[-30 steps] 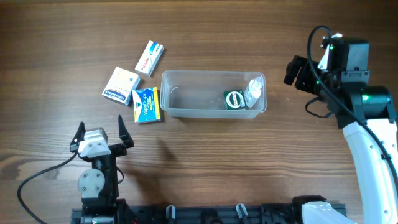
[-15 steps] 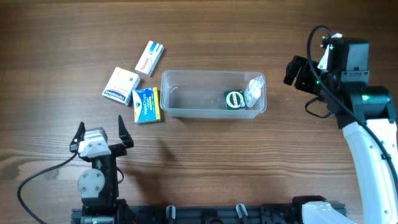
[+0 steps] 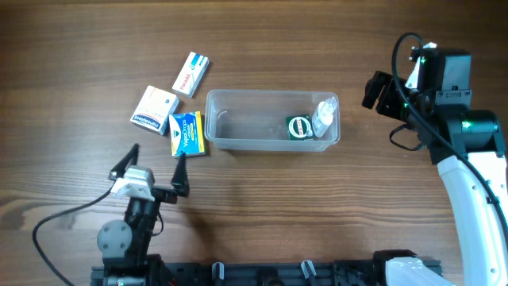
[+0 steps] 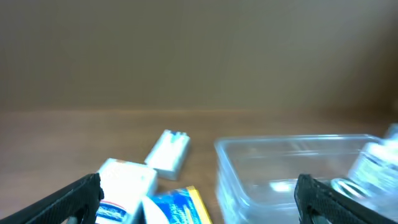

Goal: Pack container
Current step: 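Move the left gripper over the blue Vicks VapoDrops box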

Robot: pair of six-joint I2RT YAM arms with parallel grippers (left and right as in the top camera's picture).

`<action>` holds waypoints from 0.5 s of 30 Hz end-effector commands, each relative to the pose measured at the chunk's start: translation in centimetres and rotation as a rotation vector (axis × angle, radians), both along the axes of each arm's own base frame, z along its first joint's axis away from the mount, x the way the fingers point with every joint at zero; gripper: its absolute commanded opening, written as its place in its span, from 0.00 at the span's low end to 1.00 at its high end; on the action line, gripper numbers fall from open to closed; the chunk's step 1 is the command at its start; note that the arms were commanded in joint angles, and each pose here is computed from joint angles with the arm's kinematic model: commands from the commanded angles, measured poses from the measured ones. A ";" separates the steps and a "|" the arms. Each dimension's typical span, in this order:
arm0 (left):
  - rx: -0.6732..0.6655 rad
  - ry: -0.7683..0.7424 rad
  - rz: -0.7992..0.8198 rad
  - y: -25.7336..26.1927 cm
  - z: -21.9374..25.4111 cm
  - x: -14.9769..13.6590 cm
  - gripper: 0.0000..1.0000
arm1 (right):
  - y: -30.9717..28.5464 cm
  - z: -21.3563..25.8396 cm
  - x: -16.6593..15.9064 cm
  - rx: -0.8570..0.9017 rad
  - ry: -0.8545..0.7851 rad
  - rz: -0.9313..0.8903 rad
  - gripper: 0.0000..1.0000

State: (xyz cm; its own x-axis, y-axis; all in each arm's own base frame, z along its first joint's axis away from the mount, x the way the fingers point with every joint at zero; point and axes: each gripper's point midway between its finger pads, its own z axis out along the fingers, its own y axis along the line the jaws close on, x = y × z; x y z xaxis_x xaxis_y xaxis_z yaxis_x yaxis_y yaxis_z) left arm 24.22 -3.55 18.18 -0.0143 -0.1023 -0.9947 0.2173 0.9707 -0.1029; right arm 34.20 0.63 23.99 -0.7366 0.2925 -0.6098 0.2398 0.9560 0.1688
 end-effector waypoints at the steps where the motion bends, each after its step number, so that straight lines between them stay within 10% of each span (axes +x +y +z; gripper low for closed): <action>1: -0.080 0.035 -0.105 -1.8 2.9 -1.1 1.00 | -0.1 0.4 0.1 -0.014 -0.008 0.006 1.00; 15: -0.124 0.733 -0.079 -1.7 4.2 4.4 1.00 | -0.1 0.4 0.1 -0.013 -0.008 0.007 1.00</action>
